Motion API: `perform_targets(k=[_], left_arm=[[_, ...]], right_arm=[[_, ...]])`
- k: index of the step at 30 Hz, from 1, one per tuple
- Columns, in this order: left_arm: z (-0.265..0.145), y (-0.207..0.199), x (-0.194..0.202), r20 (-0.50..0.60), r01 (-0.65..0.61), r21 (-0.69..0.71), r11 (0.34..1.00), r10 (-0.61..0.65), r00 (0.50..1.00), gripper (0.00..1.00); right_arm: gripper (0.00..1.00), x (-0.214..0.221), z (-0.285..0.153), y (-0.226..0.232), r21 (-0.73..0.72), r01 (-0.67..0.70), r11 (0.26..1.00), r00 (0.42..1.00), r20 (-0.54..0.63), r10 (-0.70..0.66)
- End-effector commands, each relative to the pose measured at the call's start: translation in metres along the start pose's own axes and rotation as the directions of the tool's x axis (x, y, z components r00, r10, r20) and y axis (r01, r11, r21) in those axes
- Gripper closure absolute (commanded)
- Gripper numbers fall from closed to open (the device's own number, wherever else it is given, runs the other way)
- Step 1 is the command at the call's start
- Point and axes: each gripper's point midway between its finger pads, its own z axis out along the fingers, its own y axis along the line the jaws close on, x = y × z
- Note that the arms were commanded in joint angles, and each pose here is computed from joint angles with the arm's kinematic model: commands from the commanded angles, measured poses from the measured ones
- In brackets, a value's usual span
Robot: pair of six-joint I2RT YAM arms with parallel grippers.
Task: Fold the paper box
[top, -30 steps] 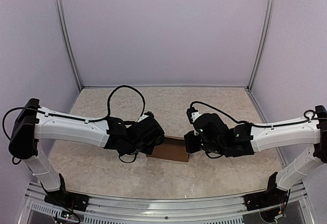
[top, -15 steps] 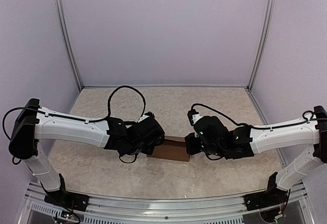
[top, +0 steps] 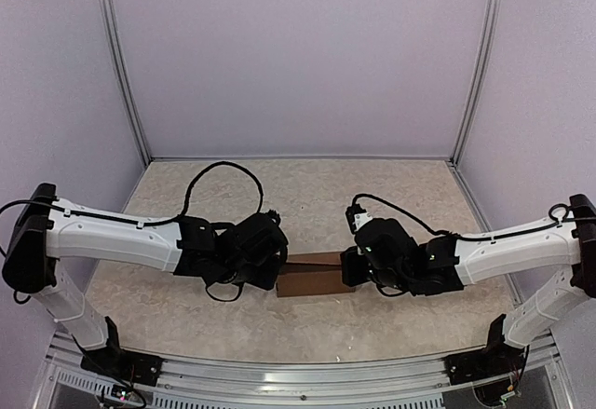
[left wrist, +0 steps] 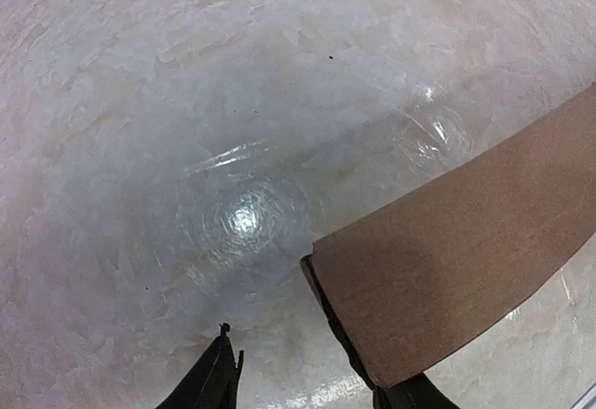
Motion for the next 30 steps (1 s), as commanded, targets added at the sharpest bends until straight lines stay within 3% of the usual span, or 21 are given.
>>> perform_targets(k=[1, 8, 16, 22, 26, 30], left_arm=[[-0.005, -0.016, 0.054, -0.179, -0.083, 0.158, 0.984, 0.111, 0.978, 0.47], [-0.03, -0.017, 0.045, -0.128, -0.084, 0.251, 0.964, 0.119, 0.985, 0.34], [-0.043, -0.016, 0.024, -0.059, -0.057, 0.278, 0.959, 0.076, 0.995, 0.31], [-0.063, -0.018, -0.006, 0.033, 0.002, 0.377, 0.926, -0.016, 0.999, 0.3], [-0.066, -0.007, -0.03, 0.084, 0.082, 0.441, 0.894, -0.132, 0.988, 0.7], [-0.066, -0.007, -0.045, 0.119, 0.104, 0.489, 0.866, -0.184, 0.976, 0.93]], right_arm=[[1.0, 0.016, 0.004, -0.003, 0.013, 0.032, 0.999, 0.999, -0.039, -0.031], [1.0, 0.016, 0.005, -0.004, 0.019, 0.044, 0.999, 0.998, -0.037, -0.043], [1.0, 0.008, 0.005, 0.005, -0.005, 0.049, 0.999, 0.999, -0.02, -0.049], [1.0, 0.003, 0.007, 0.008, -0.008, 0.069, 0.998, 0.998, -0.014, -0.069], [1.0, 0.007, 0.008, 0.009, -0.019, 0.071, 0.997, 0.997, -0.02, -0.072], [1.0, 0.009, 0.008, 0.008, -0.022, 0.071, 0.997, 0.997, -0.023, -0.072]])
